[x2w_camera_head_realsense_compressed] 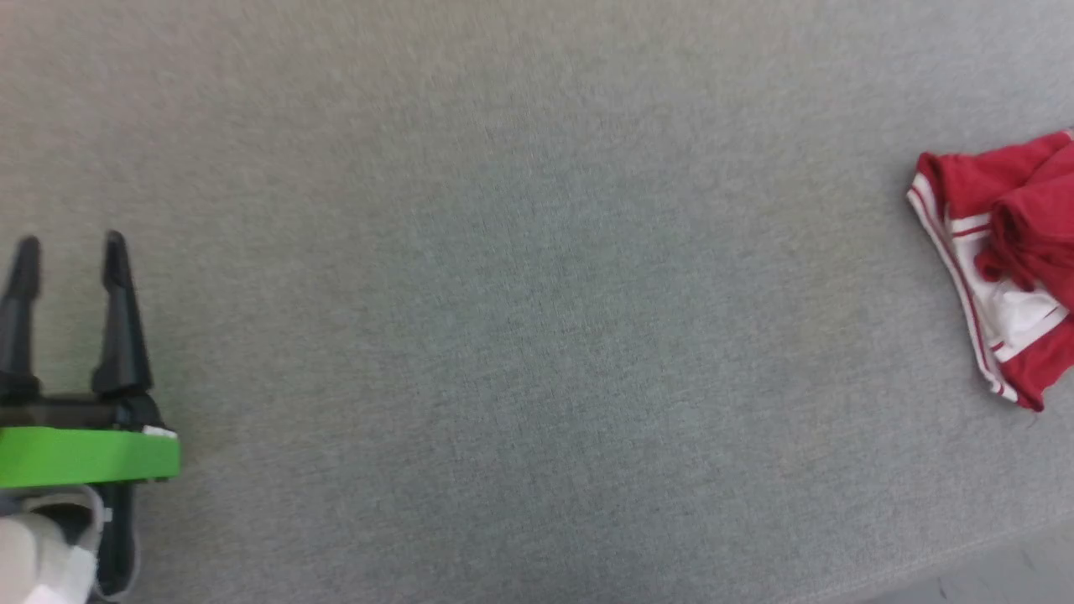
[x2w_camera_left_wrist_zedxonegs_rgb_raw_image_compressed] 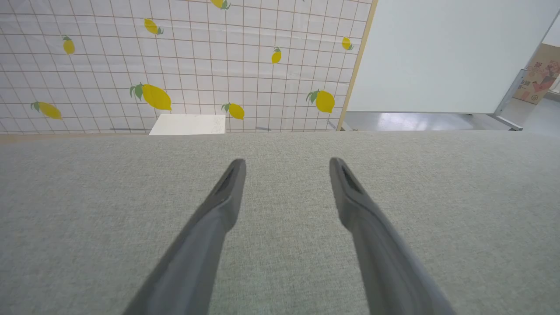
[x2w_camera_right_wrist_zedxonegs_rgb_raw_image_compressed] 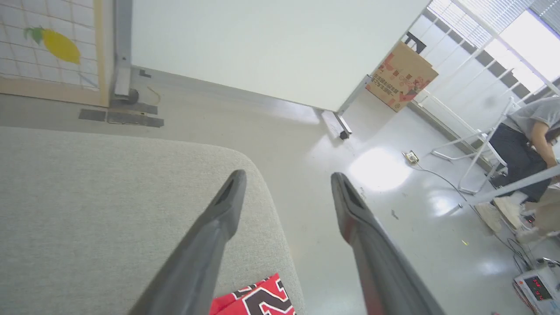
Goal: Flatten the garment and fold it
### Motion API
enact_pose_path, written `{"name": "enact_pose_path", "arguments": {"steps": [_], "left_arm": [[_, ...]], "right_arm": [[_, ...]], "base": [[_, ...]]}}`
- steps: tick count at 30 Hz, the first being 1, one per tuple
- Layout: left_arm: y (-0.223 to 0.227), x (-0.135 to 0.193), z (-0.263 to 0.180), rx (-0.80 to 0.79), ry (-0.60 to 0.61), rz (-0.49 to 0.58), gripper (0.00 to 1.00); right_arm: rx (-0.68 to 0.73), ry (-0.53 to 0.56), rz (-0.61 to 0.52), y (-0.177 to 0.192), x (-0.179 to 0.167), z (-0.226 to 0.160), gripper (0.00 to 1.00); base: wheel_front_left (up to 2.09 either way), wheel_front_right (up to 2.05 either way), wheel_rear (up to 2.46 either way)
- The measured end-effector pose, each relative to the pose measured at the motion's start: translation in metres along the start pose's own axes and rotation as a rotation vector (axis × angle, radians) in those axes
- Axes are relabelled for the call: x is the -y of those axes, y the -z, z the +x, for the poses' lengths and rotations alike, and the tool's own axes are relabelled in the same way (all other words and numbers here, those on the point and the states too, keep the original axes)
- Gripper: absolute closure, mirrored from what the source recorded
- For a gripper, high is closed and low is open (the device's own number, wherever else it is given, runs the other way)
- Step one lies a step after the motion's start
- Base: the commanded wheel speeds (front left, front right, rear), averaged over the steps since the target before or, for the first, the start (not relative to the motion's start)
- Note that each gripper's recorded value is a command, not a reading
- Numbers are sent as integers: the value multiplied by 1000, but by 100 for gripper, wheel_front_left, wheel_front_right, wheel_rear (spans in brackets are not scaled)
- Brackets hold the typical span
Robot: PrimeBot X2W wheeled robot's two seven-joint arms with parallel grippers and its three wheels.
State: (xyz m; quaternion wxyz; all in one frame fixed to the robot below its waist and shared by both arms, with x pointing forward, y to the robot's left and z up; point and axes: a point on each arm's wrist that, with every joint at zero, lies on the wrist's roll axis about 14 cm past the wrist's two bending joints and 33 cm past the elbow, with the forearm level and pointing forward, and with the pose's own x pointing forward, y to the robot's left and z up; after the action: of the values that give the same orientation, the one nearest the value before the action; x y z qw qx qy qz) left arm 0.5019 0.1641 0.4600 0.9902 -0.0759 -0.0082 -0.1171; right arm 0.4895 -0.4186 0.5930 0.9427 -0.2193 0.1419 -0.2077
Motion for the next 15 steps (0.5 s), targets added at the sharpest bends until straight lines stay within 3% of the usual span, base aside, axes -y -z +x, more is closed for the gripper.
{"name": "enact_pose_path", "arguments": {"steps": [5, 11, 15], "left_arm": [[-22, 3, -14, 48, -33, -18, 0], [-58, -4, -39, 122, -96, -8, 0], [-80, -10, -56, 175, -134, -8, 0]], "right_arm": [[289, -146, 133, -75, -37, -28, 0], [643, -278, 361, -155, -77, -87, 0], [786, -349, 467, -178, -103, -124, 0]], "base": [[0, 0, 0], [0, 0, 0], [0, 0, 0]]}}
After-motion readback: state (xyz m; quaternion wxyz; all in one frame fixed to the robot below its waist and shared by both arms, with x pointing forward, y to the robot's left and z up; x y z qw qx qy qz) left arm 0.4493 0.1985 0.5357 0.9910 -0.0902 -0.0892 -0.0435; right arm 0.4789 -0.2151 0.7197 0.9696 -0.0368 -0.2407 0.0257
